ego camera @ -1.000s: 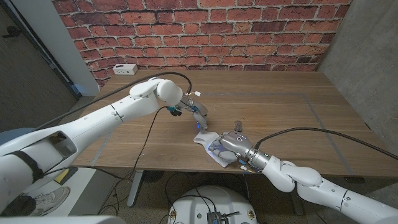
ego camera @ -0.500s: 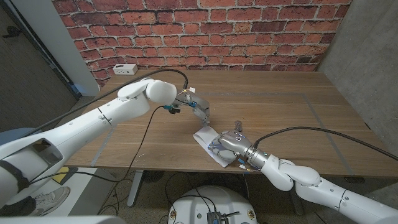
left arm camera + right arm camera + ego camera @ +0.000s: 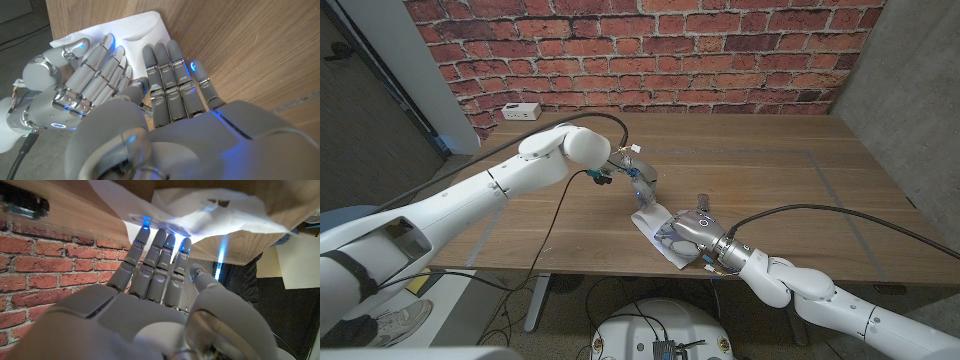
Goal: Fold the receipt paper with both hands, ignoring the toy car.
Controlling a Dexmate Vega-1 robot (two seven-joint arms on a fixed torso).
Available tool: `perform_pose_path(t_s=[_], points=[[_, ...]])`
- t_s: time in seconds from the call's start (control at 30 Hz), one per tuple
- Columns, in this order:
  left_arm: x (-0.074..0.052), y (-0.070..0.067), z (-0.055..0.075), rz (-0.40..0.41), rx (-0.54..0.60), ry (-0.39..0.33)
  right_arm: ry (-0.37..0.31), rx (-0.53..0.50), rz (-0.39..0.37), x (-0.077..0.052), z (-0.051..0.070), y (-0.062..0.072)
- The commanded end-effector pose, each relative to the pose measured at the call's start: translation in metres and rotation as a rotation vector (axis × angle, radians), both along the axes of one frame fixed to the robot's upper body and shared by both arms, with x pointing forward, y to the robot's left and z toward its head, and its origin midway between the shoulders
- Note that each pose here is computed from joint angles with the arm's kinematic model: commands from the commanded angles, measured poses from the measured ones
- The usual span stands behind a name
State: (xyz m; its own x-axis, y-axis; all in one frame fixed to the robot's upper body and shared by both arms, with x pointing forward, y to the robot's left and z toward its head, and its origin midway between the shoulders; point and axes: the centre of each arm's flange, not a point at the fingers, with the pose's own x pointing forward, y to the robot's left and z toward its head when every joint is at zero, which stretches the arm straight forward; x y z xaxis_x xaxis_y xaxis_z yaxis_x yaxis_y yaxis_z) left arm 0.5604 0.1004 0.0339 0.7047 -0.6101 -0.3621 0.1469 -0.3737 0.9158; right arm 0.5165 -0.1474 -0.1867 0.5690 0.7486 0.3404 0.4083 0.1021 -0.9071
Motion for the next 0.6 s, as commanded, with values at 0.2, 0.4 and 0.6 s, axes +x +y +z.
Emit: perform_pose_path(t_s=[0.2,0.4,0.6], points=[[0.028,-0.008,-0.027,0.083,0.118,0.126,-0.023,0.02,0.003,-0.006,0.002,-0.005],[0.029,-0.013,-0.029,0.088,0.136,0.145,-0.065,0.115,0.021,-0.009,0.012,-0.011],[0.03,-0.018,-0.033,0.1,0.163,0.139,-0.107,0.229,0.056,-0.008,0.027,-0.023]])
